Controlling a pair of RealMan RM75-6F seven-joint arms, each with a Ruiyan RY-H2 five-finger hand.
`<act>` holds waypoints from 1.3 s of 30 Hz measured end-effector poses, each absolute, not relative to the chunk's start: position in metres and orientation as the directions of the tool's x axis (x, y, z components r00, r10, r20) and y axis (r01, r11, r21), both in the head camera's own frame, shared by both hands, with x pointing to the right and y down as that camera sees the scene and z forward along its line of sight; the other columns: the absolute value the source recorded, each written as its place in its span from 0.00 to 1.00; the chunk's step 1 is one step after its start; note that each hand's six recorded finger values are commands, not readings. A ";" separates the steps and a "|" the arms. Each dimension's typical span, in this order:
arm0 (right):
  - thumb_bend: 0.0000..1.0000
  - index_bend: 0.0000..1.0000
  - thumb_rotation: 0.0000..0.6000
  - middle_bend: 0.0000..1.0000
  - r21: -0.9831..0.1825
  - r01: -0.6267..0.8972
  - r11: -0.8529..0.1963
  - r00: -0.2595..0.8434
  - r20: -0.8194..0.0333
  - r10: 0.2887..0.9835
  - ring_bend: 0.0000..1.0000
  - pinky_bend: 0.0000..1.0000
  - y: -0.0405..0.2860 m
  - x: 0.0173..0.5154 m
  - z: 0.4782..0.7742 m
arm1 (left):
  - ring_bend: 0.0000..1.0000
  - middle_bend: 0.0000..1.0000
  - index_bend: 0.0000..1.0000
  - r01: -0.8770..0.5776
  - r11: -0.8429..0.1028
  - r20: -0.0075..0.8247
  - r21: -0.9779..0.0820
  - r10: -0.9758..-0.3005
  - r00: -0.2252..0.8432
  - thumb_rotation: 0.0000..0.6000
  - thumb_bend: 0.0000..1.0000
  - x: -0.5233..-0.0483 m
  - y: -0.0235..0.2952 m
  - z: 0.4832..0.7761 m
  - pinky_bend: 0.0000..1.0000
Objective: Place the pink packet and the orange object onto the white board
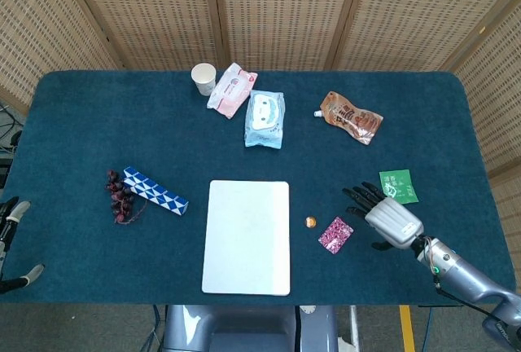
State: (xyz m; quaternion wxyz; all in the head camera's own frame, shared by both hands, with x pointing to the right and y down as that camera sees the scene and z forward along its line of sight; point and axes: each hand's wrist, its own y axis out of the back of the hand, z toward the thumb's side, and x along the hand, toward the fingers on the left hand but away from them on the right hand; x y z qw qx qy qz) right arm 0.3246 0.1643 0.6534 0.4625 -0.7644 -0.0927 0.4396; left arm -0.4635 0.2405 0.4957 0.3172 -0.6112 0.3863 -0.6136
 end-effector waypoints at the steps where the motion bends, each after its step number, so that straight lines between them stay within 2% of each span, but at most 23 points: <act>1: 0.05 0.24 1.00 0.00 -0.786 -0.272 -0.555 0.598 -0.590 0.543 0.00 0.00 0.165 0.323 0.657 | 0.00 0.00 0.00 -0.082 -0.502 0.507 -0.861 -0.860 -0.053 1.00 0.00 -0.464 0.241 0.496 0.00; 10: 0.16 0.24 1.00 0.00 -0.766 -0.333 -0.550 0.596 -0.623 0.506 0.00 0.00 0.173 0.306 0.681 | 0.00 0.00 0.00 -0.077 -0.521 0.526 -0.850 -0.849 -0.055 1.00 0.00 -0.463 0.242 0.502 0.00; 18: 0.17 0.24 1.00 0.00 -0.715 -0.360 -0.599 0.553 -0.681 0.481 0.00 0.00 0.173 0.295 0.695 | 0.00 0.00 0.00 -0.082 -0.522 0.527 -0.849 -0.848 -0.056 1.00 0.00 -0.463 0.242 0.501 0.00; 23: 0.21 0.24 1.00 0.00 -0.706 -0.366 -0.606 0.545 -0.691 0.475 0.00 0.00 0.175 0.288 0.699 | 0.00 0.00 0.00 -0.084 -0.523 0.528 -0.848 -0.847 -0.054 1.00 0.00 -0.463 0.242 0.501 0.00; 39: 0.21 0.25 1.00 0.00 -0.683 -0.380 -0.624 0.520 -0.715 0.467 0.00 0.00 0.176 0.271 0.707 | 0.00 0.00 0.00 -0.093 -0.525 0.530 -0.846 -0.846 -0.056 1.00 0.00 -0.465 0.242 0.501 0.00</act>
